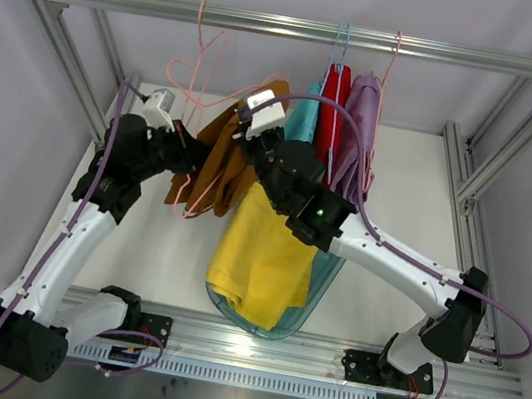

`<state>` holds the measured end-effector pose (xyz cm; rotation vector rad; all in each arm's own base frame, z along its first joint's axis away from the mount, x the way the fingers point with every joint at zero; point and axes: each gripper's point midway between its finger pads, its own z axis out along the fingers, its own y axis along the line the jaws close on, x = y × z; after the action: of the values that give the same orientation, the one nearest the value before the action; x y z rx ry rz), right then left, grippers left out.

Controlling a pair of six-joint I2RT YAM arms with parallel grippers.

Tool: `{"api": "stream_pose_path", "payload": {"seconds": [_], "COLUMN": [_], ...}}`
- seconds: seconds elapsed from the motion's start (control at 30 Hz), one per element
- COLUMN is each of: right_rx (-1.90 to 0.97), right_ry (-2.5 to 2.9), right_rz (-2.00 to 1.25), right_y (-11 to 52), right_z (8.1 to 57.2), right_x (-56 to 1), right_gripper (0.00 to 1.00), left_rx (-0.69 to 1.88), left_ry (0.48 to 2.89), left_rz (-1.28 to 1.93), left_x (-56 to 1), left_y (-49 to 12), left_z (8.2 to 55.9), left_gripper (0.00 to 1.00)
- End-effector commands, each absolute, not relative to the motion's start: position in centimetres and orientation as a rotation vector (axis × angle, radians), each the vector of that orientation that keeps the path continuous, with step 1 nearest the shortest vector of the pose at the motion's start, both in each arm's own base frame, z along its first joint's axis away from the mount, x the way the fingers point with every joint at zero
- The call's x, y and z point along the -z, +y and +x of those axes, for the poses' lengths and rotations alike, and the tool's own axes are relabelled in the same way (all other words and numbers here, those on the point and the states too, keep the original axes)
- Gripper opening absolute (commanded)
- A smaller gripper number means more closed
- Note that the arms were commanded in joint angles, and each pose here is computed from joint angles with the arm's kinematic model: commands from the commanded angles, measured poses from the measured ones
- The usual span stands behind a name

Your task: Remove the trousers from the hanger

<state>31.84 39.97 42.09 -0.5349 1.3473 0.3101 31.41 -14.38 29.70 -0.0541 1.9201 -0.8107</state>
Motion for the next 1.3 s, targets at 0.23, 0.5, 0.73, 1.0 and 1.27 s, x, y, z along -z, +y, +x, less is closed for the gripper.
{"api": "stream_pose_path", "payload": {"seconds": [0.23,0.5,0.73,1.0,1.27], "right_rx": [-0.439,-0.429,-0.454,-0.443,-0.432], "right_ry": [1.104,1.091,1.127,1.128,1.115], "right_rz": [-0.288,-0.295,-0.296,-0.253,-0.231], "right_y": [35.1,34.1,32.2,28.3,25.1], "right_z": [29.3,28.5,27.0,25.4,24.2], "right_x": [-54.1,-55.9,-56.5,-57.0,-58.5], "right_gripper": [0.00,0.00,0.00,0.00,0.00], "left_rx": [0.818,0.825,0.816,0.810,0.794], "left_ry": [1.908,1.915,1.915,1.922,1.924], "left_rz": [-0.046,-0.043,-0.044,-0.041,-0.039], "left_x": [-29.7,-29.5,-29.5,-29.3,-29.2], "left_y": [-14.5,-14.6,-14.5,-14.6,-14.6], "left_z": [31.9,31.9,32.0,32.0,32.0], "left_gripper": [0.01,0.01,0.01,0.00,0.00]}}
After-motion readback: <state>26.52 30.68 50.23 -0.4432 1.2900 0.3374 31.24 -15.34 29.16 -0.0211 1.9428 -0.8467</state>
